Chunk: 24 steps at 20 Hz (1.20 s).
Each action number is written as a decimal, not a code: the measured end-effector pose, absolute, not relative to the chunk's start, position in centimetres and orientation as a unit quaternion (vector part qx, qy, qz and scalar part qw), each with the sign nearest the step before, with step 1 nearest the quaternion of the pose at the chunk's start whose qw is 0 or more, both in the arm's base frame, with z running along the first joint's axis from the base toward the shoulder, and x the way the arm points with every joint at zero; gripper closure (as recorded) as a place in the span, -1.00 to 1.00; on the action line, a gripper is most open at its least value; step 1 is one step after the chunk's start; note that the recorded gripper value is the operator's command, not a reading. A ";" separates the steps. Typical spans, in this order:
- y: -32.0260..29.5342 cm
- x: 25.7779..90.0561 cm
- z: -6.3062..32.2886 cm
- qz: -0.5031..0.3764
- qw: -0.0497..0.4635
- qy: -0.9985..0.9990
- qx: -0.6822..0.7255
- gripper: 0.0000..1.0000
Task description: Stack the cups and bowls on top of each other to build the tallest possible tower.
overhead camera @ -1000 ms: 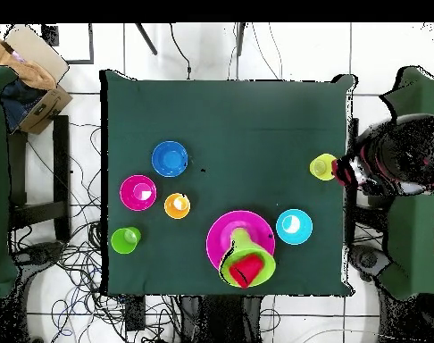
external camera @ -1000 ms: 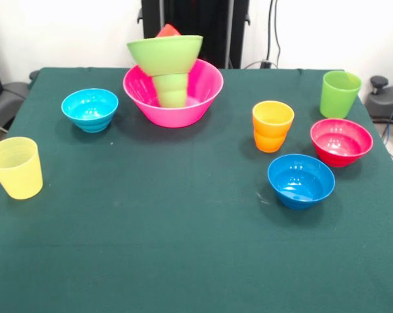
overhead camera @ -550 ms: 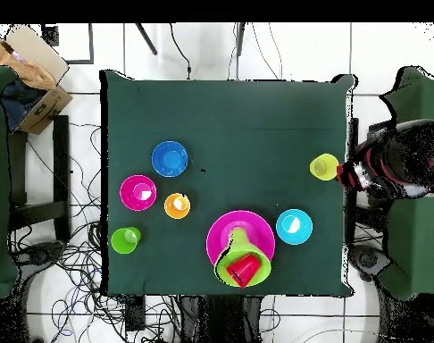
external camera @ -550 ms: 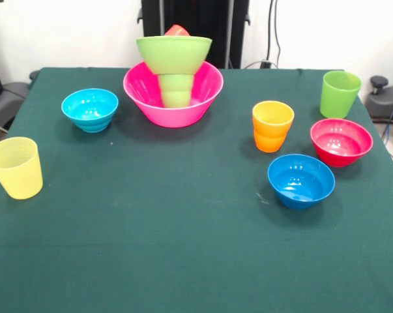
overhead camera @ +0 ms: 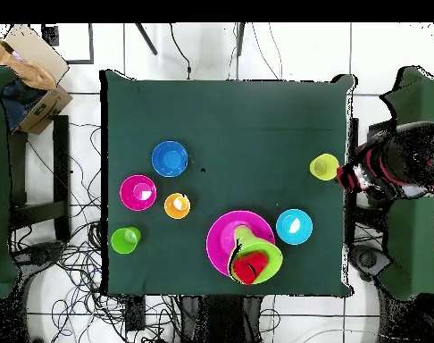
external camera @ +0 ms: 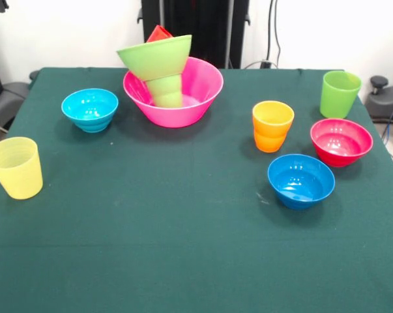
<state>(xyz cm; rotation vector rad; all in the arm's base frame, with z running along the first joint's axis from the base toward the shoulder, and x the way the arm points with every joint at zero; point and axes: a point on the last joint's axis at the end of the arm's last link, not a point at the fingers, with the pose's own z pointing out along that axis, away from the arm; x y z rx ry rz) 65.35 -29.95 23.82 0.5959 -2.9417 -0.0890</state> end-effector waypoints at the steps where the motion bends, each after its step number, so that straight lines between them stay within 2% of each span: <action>1: -29.8 65.4 23.9 -0.029 0.068 -0.977 0.199 -1.00; 15: -28.3 64.9 27.1 0.000 0.048 -0.976 0.211 -1.00; 24: -27.8 65.2 26.9 -0.001 0.036 -0.977 0.213 -1.00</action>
